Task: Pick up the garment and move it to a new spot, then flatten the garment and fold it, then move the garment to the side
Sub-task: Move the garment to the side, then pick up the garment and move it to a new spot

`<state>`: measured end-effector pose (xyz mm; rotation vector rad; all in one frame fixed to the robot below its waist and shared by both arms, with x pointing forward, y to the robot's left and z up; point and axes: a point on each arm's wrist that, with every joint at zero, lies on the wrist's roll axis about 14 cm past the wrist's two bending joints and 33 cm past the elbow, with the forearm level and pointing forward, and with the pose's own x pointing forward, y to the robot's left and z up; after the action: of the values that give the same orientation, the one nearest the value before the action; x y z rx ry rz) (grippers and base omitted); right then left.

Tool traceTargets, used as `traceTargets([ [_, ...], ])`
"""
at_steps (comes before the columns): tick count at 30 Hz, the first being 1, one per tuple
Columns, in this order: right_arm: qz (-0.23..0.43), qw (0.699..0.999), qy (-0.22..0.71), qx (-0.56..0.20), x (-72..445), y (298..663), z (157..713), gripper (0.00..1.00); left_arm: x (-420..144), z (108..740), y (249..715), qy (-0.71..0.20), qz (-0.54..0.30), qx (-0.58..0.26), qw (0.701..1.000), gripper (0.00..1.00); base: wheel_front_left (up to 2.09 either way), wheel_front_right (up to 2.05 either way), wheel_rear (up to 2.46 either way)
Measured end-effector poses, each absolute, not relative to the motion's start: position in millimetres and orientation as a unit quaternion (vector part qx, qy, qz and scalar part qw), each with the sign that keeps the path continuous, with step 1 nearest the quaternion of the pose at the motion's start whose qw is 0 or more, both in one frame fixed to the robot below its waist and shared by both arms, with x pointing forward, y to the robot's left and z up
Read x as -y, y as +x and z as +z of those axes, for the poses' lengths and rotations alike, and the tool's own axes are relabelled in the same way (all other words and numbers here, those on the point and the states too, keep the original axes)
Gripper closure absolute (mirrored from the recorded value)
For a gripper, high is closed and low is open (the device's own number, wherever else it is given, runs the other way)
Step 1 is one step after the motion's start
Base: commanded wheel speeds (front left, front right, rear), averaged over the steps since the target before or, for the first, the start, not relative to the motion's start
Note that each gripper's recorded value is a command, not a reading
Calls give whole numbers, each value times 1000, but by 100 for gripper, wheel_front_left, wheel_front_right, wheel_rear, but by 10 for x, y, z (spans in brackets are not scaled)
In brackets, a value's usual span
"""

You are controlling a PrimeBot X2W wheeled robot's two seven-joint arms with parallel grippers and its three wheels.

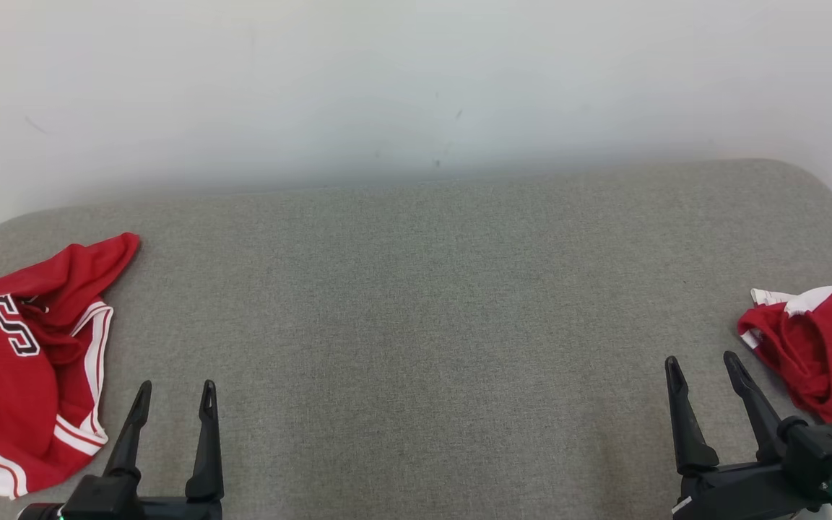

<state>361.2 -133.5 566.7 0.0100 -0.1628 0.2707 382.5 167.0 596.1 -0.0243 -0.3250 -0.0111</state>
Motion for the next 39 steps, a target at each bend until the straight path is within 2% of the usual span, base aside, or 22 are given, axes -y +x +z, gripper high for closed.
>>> traceTargets([
  [12,151,985,10,78,1218,3644,5650,0,-1783,5943,3787,-15,13,160,987,0,0,0,0],
  [30,313,947,30,70,132,3767,5638,0,-2691,6008,3267,-6,160,173,972,0,0,0,0],
  [39,356,932,36,65,-178,3795,5606,0,-2936,5977,3044,4,205,169,964,0,0,0,0],
])
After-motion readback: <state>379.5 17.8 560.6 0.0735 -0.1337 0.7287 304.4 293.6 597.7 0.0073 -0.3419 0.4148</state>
